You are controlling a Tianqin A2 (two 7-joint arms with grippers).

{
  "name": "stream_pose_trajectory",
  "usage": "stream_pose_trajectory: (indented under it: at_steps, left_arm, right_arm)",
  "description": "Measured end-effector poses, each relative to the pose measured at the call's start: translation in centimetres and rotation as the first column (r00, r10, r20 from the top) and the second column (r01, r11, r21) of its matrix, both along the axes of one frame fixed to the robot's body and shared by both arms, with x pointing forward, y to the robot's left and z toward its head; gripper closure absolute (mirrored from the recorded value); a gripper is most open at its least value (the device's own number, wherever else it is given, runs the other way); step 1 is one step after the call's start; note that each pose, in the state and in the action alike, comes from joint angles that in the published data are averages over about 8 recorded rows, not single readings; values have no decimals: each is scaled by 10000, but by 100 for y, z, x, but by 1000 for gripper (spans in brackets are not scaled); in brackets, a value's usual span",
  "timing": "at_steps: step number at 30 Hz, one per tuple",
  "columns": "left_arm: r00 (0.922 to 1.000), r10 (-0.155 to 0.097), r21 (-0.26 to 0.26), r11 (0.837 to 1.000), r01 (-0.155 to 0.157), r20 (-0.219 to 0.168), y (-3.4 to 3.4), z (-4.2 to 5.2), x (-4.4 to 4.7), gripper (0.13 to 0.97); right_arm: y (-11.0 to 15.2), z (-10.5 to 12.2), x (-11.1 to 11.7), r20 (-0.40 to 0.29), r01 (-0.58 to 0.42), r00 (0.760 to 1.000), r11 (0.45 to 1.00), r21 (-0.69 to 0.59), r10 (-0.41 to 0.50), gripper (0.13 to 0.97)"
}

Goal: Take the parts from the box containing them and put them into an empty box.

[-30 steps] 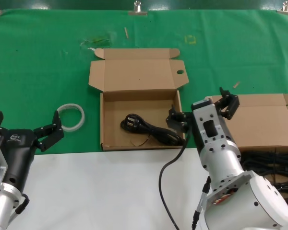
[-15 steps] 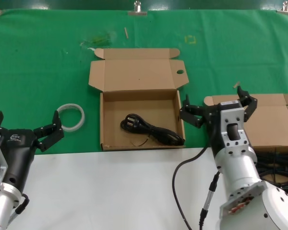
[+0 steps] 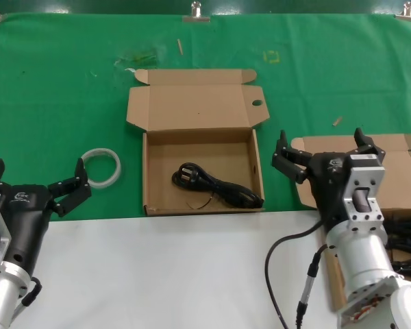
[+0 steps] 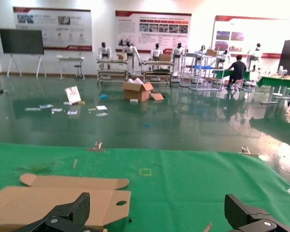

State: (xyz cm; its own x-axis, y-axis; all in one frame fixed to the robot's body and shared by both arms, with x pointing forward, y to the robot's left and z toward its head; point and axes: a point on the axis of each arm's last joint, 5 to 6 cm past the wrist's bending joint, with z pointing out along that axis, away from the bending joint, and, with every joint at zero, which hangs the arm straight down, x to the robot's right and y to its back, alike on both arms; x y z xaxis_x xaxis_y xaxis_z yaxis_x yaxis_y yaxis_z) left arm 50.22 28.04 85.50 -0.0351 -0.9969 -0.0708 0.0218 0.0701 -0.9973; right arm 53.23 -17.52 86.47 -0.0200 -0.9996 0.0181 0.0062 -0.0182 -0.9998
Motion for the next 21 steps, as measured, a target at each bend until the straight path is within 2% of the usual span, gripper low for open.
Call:
stream_pose_trajectory:
  at_steps: [21]
  left_arm:
    - [10000, 0, -3, 10000, 0, 0, 0, 0, 0, 132]
  right_arm:
    - [-297, -165, -208, 289, -462, 9987, 9835, 1751, 418, 130]
